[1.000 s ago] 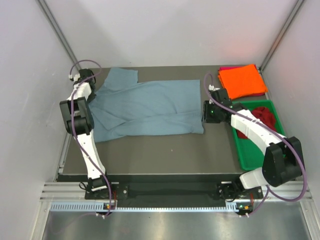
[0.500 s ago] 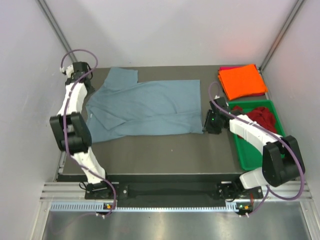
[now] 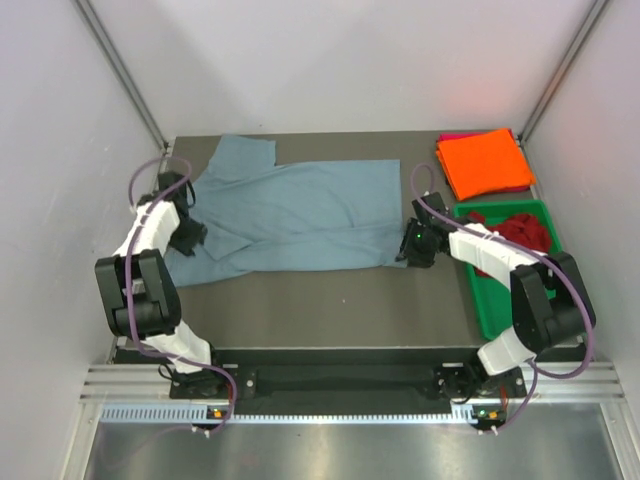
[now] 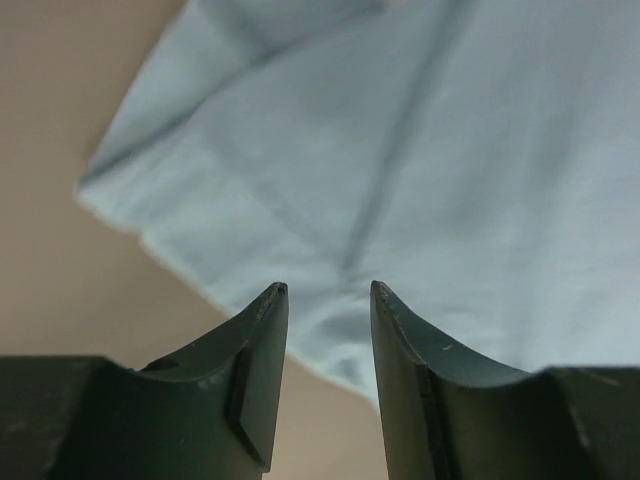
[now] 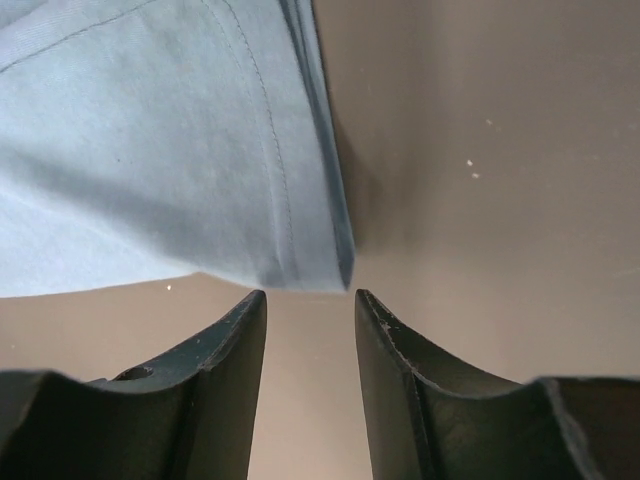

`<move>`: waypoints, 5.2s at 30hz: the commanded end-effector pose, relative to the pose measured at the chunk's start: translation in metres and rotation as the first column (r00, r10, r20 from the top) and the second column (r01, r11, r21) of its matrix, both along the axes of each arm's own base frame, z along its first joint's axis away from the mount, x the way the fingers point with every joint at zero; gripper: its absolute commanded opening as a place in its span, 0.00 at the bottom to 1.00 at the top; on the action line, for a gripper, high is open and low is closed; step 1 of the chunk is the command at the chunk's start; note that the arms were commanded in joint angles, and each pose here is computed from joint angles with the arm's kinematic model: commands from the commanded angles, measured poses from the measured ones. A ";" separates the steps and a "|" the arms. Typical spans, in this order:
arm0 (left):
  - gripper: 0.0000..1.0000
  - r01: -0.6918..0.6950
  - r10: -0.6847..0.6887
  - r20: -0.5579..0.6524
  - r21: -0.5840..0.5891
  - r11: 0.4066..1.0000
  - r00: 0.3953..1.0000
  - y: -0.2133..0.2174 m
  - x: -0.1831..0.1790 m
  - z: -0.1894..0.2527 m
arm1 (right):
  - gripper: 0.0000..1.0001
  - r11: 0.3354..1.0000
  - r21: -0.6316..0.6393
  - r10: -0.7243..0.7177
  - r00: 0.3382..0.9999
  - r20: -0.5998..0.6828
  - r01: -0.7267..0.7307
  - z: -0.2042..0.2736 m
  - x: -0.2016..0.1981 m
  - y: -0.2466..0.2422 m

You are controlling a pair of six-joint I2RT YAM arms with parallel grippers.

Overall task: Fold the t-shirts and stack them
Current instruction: Fold the tshirt

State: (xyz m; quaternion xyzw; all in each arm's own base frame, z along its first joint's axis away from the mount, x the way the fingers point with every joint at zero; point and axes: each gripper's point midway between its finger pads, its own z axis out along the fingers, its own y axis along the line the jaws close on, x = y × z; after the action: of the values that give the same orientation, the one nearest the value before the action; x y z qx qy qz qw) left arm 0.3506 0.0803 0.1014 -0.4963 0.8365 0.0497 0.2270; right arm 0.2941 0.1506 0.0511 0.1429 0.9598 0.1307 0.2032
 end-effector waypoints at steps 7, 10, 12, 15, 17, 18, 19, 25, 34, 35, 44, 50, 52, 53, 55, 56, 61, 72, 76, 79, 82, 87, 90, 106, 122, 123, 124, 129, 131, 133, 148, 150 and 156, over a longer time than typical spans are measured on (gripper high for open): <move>0.44 -0.155 0.152 -0.101 -0.021 0.988 0.983 -0.008 -0.056 -0.028 | 0.41 1.000 0.010 -0.005 1.000 0.027 0.005 -0.009 0.014 0.010; 0.44 -0.179 0.177 -0.114 -0.010 0.984 0.978 -0.008 -0.066 -0.040 | 0.41 1.000 0.001 0.000 1.000 0.020 0.000 -0.016 0.015 0.010; 0.43 -0.170 0.168 -0.109 -0.010 0.985 0.980 -0.009 -0.067 -0.044 | 0.41 1.000 -0.027 -0.005 1.000 0.028 0.005 -0.019 0.017 0.006; 0.41 -0.161 0.160 -0.111 -0.002 0.987 0.981 -0.010 -0.067 -0.054 | 0.38 0.999 -0.039 0.003 1.000 0.030 -0.002 -0.022 0.019 0.006; 0.40 -0.158 0.157 -0.120 0.003 0.987 0.980 -0.010 -0.068 -0.059 | 0.36 0.999 -0.052 0.005 1.000 0.025 -0.004 -0.025 0.017 0.003; 0.38 -0.156 0.156 -0.118 0.009 0.988 0.981 -0.010 -0.068 -0.061 | 0.32 0.998 -0.062 0.002 1.000 0.031 0.000 -0.024 0.017 0.001; 0.37 -0.161 0.161 -0.129 0.010 0.987 0.978 -0.010 -0.072 -0.065 | 0.29 0.998 -0.068 0.002 0.999 0.035 0.000 -0.024 0.017 -0.001; 0.00 -0.146 0.151 -0.126 0.050 0.988 0.981 -0.003 -0.067 -0.067 | 0.00 0.992 -0.128 0.016 0.998 0.063 -0.008 -0.016 0.014 -0.013; 0.00 -0.150 0.173 -0.105 0.193 0.970 0.979 0.019 -0.072 -0.044 | 0.00 0.985 -0.168 0.049 0.993 0.111 -0.029 0.002 0.010 -0.024; 0.00 -0.144 0.163 -0.097 0.177 0.974 0.982 0.016 -0.070 -0.042 | 0.00 0.985 -0.168 0.053 0.993 0.109 -0.034 0.001 0.009 -0.024; 0.50 -0.289 0.289 -0.001 0.035 0.957 0.957 -0.003 -0.075 -0.027 | 0.00 0.992 -0.106 0.078 0.991 0.109 -0.067 0.001 0.001 -0.009; 0.50 -0.368 0.368 0.019 -0.032 0.929 0.929 -0.010 -0.072 -0.030 | 0.00 0.993 -0.092 0.088 0.991 0.104 -0.079 -0.003 -0.003 -0.007; 0.50 -0.373 0.374 0.012 -0.067 0.926 0.927 -0.017 -0.072 -0.037 | 0.00 0.993 -0.084 0.088 0.991 0.103 -0.080 -0.002 -0.002 -0.006; 0.50 -0.379 0.380 0.005 -0.075 0.922 0.925 -0.018 -0.071 -0.043 | 0.00 0.994 -0.077 0.091 0.990 0.109 -0.083 -0.001 -0.002 -0.004; 0.47 -0.354 0.356 0.000 -0.090 0.931 0.935 -0.021 -0.066 -0.050 | 0.00 0.994 -0.070 0.092 0.989 0.116 -0.085 0.003 -0.001 -0.003; 0.47 -0.354 0.353 -0.027 -0.081 0.932 0.935 -0.021 -0.069 -0.059 | 0.00 0.994 -0.069 0.096 0.988 0.122 -0.088 0.005 0.000 -0.002; 0.47 -0.371 0.369 -0.040 -0.048 0.928 0.929 -0.016 -0.074 -0.073 | 0.00 0.993 -0.069 0.103 0.986 0.128 -0.094 0.008 -0.001 -0.003; 0.00 -0.344 0.345 -0.007 0.045 0.938 0.939 0.000 -0.072 -0.074 | 0.00 0.993 -0.076 0.104 0.988 0.116 -0.095 0.001 -0.014 -0.009; 0.00 -0.335 0.338 -0.004 0.123 0.934 0.941 0.014 -0.072 -0.056 | 0.00 0.988 -0.127 0.104 0.989 0.101 -0.091 -0.002 -0.017 -0.018; 0.00 -0.321 0.335 -0.046 0.189 0.928 0.941 0.021 -0.085 -0.051 | 0.00 0.985 -0.146 0.107 0.989 0.103 -0.091 -0.001 -0.021 -0.024; 0.00 -0.298 0.320 -0.074 0.222 0.928 0.944 0.025 -0.094 -0.048 | 0.00 0.984 -0.149 0.114 0.988 0.102 -0.098 -0.001 -0.027 -0.026; 0.00 -0.268 0.305 -0.098 0.279 0.922 0.947 0.032 -0.102 -0.043 | 0.00 0.975 -0.205 0.108 0.988 0.108 -0.085 -0.001 -0.039 -0.043; 0.00 -0.249 0.295 -0.129 0.288 0.925 0.947 0.032 -0.108 -0.047 | 0.00 0.978 -0.183 0.121 0.986 0.115 -0.098 0.001 -0.046 -0.042; 0.37 -0.063 0.065 -0.002 0.216 0.974 0.998 0.018 -0.064 0.023 | 0.31 0.992 -0.123 0.050 0.993 0.102 -0.037 0.027 -0.055 -0.033; 0.41 0.267 -0.264 0.110 -0.019 0.964 0.958 -0.039 -0.021 -0.011 | 0.34 0.991 -0.108 -0.060 0.988 0.139 0.076 0.061 0.035 0.000; 0.42 0.269 -0.265 0.101 -0.027 0.963 0.959 -0.040 -0.025 -0.016 | 0.34 0.991 -0.109 -0.064 0.989 0.136 0.080 0.060 0.039 0.001; 0.43 0.269 -0.265 0.101 -0.035 0.962 0.959 -0.042 -0.026 -0.019 | 0.34 0.991 -0.104 -0.064 0.988 0.137 0.079 0.062 0.042 0.003; 0.45 0.256 -0.253 0.067 -0.046 0.966 0.965 -0.043 -0.037 -0.040 | 0.36 0.993 -0.088 -0.060 0.989 0.133 0.072 0.055 0.051 0.010; 0.45 0.242 -0.239 0.057 -0.051 0.969 0.969 -0.042 -0.039 -0.046 | 0.36 0.995 -0.085 -0.048 0.990 0.129 0.060 0.052 0.051 0.012; 0.45 0.230 -0.228 0.037 -0.052 0.972 0.973 -0.040 -0.042 -0.054 | 0.36 0.995 -0.086 -0.042 0.992 0.123 0.053 0.048 0.049 0.012; 0.33 0.200 -0.192 0.085 -0.089 0.976 0.978 -0.046 -0.029 -0.061 | 0.41 0.981 -0.090 -0.169 0.985 0.022 0.171 0.021 0.051 0.014; 0.29 0.201 -0.194 0.086 -0.084 0.976 0.977 -0.046 -0.027 -0.058 | 0.41 0.977 -0.083 -0.197 0.980 0.005 0.197 0.017 0.051 0.015; 0.08 0.199 -0.192 0.093 -0.062 0.978 0.977 -0.043 -0.024 -0.049 | 0.41 0.959 -0.092 -0.273 0.961 -0.039 0.268 0.003 0.050 0.011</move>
State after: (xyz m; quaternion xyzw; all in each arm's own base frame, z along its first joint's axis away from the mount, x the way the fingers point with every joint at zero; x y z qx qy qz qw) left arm 0.3083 0.0348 0.0360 -0.4234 0.8790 -0.0187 0.2183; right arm 0.3295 0.1615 0.0440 0.2319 0.9530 0.0567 0.1866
